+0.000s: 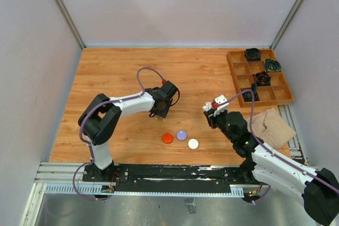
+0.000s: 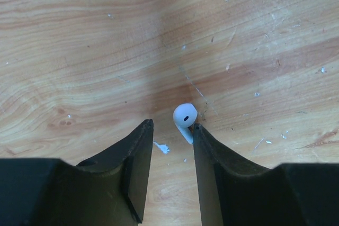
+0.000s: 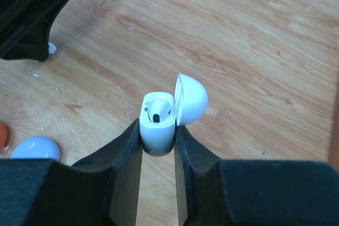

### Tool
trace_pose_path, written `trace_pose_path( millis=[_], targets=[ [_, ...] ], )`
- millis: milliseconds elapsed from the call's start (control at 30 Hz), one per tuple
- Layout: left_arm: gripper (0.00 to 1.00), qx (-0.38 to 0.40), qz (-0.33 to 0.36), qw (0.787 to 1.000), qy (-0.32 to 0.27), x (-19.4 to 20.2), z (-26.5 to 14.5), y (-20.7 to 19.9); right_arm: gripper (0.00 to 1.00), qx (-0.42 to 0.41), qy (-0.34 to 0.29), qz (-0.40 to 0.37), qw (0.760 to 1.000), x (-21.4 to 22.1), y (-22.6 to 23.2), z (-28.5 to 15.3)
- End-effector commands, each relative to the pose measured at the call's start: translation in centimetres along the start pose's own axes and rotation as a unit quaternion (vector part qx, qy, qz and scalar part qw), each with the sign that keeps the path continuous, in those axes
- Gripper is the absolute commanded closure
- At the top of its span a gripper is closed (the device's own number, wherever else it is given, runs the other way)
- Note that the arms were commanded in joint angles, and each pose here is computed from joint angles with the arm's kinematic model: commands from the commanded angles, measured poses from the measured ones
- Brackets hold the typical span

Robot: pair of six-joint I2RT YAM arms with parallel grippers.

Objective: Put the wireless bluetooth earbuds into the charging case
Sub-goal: Move the earbud to the center of the board, then pick up the earbud from the center of the board.

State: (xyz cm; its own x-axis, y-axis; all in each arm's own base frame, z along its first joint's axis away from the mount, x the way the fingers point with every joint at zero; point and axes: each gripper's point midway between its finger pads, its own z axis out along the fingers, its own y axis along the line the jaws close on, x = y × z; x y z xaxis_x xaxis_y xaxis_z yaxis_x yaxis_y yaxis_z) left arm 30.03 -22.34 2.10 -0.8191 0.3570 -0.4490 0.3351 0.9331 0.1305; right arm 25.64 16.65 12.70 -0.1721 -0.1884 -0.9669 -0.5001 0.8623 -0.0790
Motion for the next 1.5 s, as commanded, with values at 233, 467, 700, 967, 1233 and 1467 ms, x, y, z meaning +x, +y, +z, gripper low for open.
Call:
trace_pose_path(
  millis=[233,467,700,967,1233,1467],
  targets=[
    [0.58,-0.02,-0.016,1.0,0.017,1.0,-1.3,1.5,0.93,0.007,-0.022,0.0,1.0,-2.4,-0.5,0.2],
    [0.58,0.01,-0.026,1.0,0.002,-0.9,-2.3,0.5,0.92,0.002,-0.023,0.0,1.0,-2.6,-0.3,0.3],
    [0.58,0.031,-0.014,0.999,0.013,-1.9,-1.5,-0.8,0.93,-0.001,-0.02,0.002,1.0,-2.5,-0.2,0.3],
    [0.63,0.047,0.002,0.998,0.033,-2.2,-0.8,-1.6,0.92,-0.005,-0.023,0.004,1.0,-2.6,0.0,0.3],
    [0.64,0.044,0.0,0.998,0.052,-1.6,-0.2,-0.8,0.93,-0.005,-0.024,0.005,1.0,-2.7,-0.1,0.2],
    [0.61,0.05,0.003,0.997,0.064,-1.0,-0.3,-0.8,0.93,-0.008,-0.023,0.006,1.0,-2.6,0.1,0.3]
  ],
)
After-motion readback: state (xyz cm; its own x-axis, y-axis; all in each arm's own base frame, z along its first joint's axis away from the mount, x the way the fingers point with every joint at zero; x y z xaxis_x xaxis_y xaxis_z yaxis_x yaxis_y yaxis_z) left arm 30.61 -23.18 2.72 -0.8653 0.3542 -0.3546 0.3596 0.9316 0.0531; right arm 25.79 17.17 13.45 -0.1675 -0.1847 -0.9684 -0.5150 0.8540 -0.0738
